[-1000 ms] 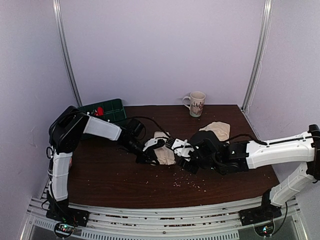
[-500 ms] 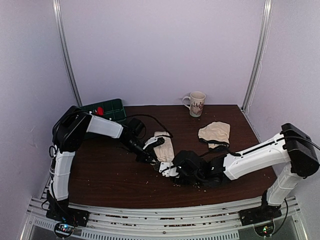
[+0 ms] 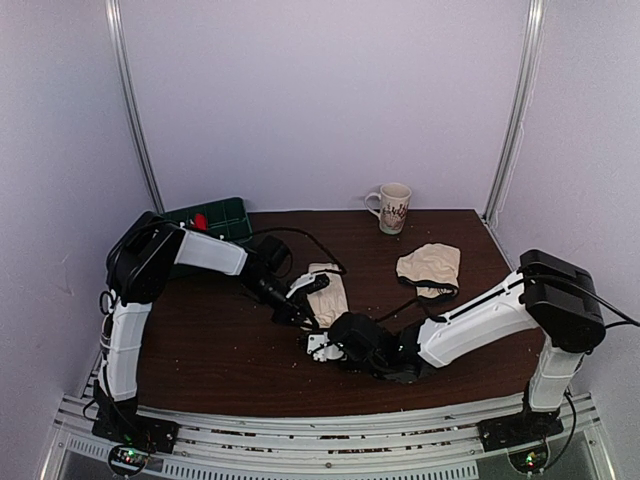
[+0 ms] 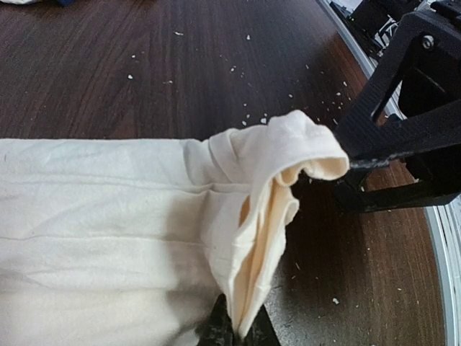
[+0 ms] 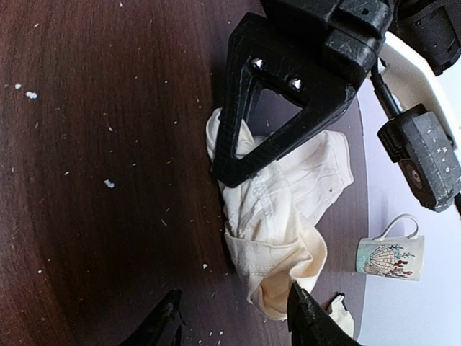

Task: Roll the underwear
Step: Roll the underwear at the center of the board.

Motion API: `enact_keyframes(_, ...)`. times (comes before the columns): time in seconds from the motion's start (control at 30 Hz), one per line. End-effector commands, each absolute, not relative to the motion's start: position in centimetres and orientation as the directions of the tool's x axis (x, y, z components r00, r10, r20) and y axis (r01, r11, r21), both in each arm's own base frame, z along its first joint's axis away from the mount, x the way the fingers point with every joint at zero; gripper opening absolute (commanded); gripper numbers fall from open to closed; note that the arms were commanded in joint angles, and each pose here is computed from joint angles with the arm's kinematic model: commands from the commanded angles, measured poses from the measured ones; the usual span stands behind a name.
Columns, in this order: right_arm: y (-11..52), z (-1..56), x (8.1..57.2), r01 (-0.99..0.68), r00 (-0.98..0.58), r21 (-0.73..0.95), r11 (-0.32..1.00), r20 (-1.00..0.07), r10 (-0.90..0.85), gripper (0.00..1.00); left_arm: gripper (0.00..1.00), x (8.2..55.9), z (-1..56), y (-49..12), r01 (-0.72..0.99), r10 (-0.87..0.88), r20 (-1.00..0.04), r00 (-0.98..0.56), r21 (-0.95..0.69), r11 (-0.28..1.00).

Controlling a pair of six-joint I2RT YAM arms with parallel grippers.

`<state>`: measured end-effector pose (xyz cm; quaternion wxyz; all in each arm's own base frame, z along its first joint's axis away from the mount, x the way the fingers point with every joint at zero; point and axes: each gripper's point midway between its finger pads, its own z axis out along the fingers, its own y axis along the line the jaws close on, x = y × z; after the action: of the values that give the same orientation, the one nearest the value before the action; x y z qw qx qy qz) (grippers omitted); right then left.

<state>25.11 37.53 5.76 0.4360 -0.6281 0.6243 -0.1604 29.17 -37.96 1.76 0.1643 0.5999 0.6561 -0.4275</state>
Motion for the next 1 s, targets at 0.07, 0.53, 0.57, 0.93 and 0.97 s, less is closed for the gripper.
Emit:
enact_keyframes(0.07, 37.8, 5.8, 26.0, -0.592, 0.185, -0.792, 0.149, -0.314, -0.931, 0.52, 0.0, 27.9, -3.2, -35.5, 0.896, 0.752, -0.59, -0.294, -0.444, 0.002)
enact_keyframes(0.53, 36.4, 3.8, 29.6, -0.549, 0.063, -0.813, 0.192, -0.269, -0.961, 0.49, 0.0, 27.6, -3.3, -35.4, 0.893, 0.755, -0.588, -0.292, -0.45, -0.006)
enact_keyframes(0.57, 36.3, 3.7, 29.8, -0.552, 0.06, -0.812, 0.191, -0.267, -0.962, 0.49, 0.0, 27.6, -3.3, -35.4, 0.893, 0.755, -0.588, -0.291, -0.451, -0.007)
enact_keyframes(0.93, 37.5, 1.8, 29.8, -0.625, 0.087, -0.769, 0.134, -0.239, -0.967, 0.29, 0.03, 27.5, -3.1, -35.4, 0.89, 0.754, -0.59, -0.288, -0.455, -0.017)
enact_keyframes(0.97, 37.5, 1.7, 29.8, -0.628, 0.086, -0.767, 0.132, -0.237, -0.968, 0.26, 0.05, 27.5, -3.1, -35.4, 0.89, 0.755, -0.59, -0.285, -0.455, -0.019)
